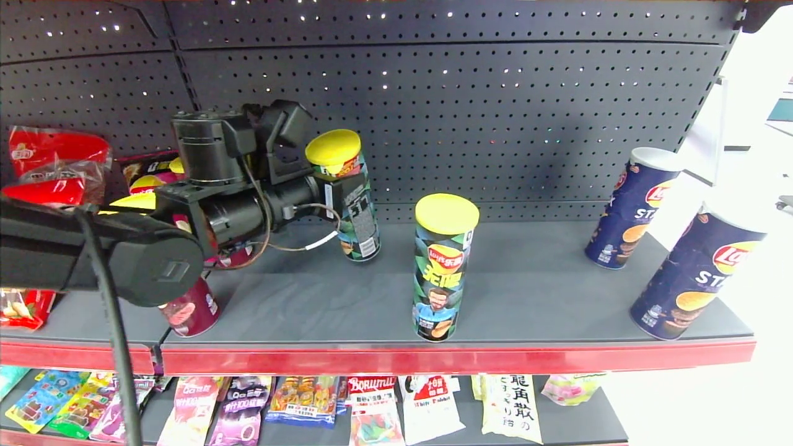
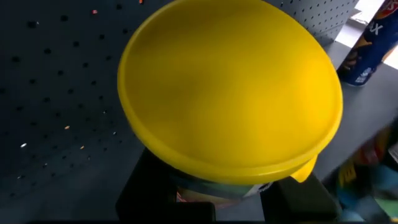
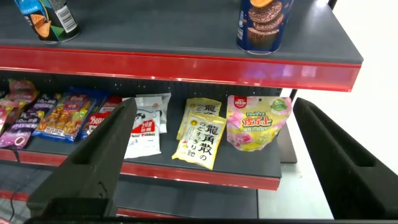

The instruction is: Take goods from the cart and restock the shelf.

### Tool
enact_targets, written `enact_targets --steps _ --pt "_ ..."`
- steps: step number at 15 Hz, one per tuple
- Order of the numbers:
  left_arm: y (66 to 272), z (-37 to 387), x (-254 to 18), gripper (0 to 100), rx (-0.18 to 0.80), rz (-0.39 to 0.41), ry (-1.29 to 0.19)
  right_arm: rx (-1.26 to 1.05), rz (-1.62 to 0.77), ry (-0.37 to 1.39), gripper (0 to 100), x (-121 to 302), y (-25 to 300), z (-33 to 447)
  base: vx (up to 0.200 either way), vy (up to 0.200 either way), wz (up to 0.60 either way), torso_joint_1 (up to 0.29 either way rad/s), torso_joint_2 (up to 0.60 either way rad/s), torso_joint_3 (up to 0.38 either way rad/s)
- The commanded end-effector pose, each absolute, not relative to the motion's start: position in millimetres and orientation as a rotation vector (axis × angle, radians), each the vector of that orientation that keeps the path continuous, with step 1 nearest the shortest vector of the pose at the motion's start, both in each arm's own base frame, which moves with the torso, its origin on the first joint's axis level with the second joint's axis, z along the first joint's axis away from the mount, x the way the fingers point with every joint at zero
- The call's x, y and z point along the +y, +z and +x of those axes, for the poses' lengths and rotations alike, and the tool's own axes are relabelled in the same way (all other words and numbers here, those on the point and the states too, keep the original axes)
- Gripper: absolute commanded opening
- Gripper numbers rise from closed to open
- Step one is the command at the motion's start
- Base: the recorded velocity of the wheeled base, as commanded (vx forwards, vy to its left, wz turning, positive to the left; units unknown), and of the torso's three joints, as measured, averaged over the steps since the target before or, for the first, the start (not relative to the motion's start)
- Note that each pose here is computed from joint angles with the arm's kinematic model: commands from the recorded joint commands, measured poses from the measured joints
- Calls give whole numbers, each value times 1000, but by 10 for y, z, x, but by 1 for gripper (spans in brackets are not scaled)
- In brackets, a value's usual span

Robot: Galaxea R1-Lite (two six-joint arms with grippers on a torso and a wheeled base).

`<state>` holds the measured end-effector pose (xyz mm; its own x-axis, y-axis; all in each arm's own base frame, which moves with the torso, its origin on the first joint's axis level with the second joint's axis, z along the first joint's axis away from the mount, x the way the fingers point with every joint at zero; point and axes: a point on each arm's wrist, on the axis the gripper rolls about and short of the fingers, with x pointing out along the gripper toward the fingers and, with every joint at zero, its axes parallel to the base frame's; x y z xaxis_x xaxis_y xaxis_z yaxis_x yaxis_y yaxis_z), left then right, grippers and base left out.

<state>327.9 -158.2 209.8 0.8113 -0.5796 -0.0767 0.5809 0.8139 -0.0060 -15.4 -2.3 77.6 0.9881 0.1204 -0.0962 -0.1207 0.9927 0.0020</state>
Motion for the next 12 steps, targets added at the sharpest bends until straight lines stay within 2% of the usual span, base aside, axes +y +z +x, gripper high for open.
enact_targets --steps 1,5,12 --pt "1997 3443 -1750 0 105 20 -635 98 -4 121 100 -23 776 -152 0 0 0 0 0 0" --pt "2048 3590 -2012 0 122 -14 -669 98 -4 121 100 -23 776 -152 0 0 0 0 0 0" --pt "1943 3750 -2234 0 138 -10 -682 100 -4 121 100 -23 775 -152 0 0 0 0 0 0"
